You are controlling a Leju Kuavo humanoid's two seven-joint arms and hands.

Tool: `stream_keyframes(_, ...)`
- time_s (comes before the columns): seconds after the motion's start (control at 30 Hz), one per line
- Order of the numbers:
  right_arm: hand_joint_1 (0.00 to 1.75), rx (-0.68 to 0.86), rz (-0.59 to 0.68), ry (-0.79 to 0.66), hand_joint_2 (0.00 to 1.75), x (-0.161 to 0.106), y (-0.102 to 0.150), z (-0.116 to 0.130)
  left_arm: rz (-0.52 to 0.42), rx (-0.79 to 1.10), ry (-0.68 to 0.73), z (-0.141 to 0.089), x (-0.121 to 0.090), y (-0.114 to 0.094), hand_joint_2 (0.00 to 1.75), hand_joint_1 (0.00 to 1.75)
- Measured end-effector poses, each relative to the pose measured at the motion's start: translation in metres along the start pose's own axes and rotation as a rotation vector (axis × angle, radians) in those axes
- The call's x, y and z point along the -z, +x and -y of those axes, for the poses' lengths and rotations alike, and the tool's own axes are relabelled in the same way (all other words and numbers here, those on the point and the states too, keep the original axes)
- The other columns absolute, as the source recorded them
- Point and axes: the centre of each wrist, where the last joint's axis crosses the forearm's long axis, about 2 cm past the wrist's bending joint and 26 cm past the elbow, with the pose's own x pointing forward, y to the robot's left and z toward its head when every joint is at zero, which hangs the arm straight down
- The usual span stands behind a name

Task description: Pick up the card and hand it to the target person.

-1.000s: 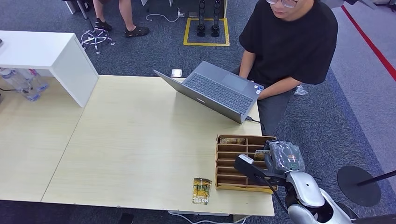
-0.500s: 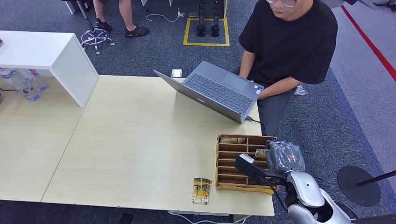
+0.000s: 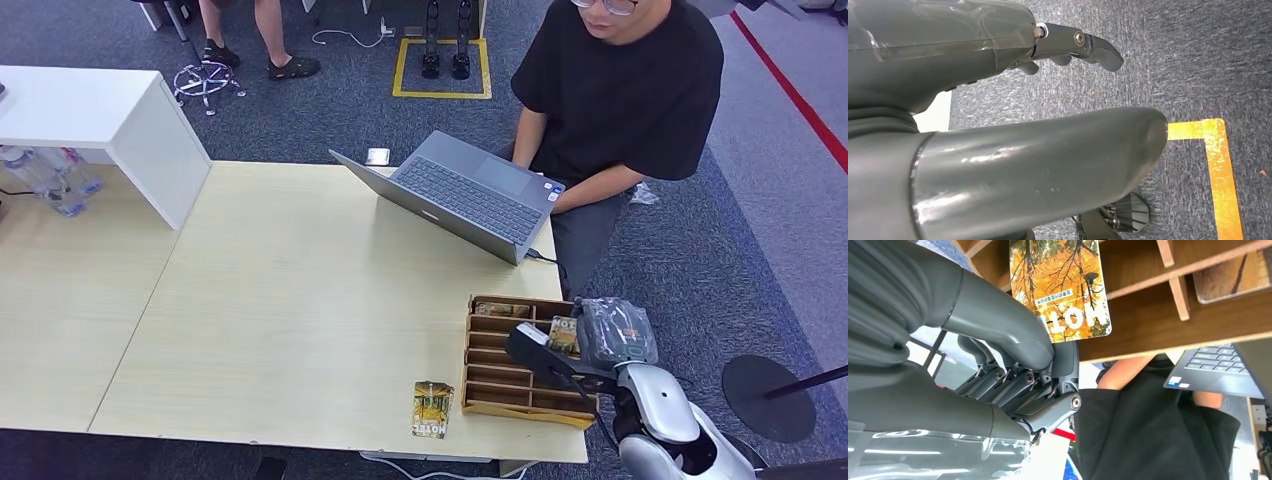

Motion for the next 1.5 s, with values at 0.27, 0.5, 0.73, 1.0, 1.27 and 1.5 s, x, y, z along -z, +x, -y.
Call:
stream_keyframes(0.27, 1.59, 0.0, 0.0, -0.001, 1.75, 0.0, 0.0, 0.0, 0.0, 0.0, 0.0, 0.0, 0.0, 0.0, 0.0, 0.0)
stream_keyframes(0.5, 1.54, 0.003, -0.008, -0.042, 1.75, 0.0, 0.0, 0.007, -0.001, -0.001, 0.003, 0.0, 0.0, 0.0, 0.0, 0.0)
stream_keyframes(0.73, 1.66, 0.011, -0.008, -0.085, 1.75, -0.002, 0.002, 0.02, 0.002, -0.002, 0.005, 0.0, 0.0, 0.0, 0.0, 0.0)
stream_keyframes(1.0, 1.75, -0.012, 0.006, -0.206, 1.75, -0.004, 0.005, 0.031, 0.006, -0.004, 0.006, 0.0, 0.0, 0.0, 0.0, 0.0)
stream_keyframes(1.27, 1.74, -0.006, -0.001, -0.363, 1.75, -0.009, 0.004, 0.047, 0.006, -0.005, 0.006, 0.0, 0.0, 0.0, 0.0, 0.0)
stream_keyframes(1.5, 1.75, 0.065, -0.031, -0.495, 1.75, -0.01, -0.007, 0.057, 0.009, -0.003, 0.003, 0.0, 0.0, 0.0, 0.0, 0.0)
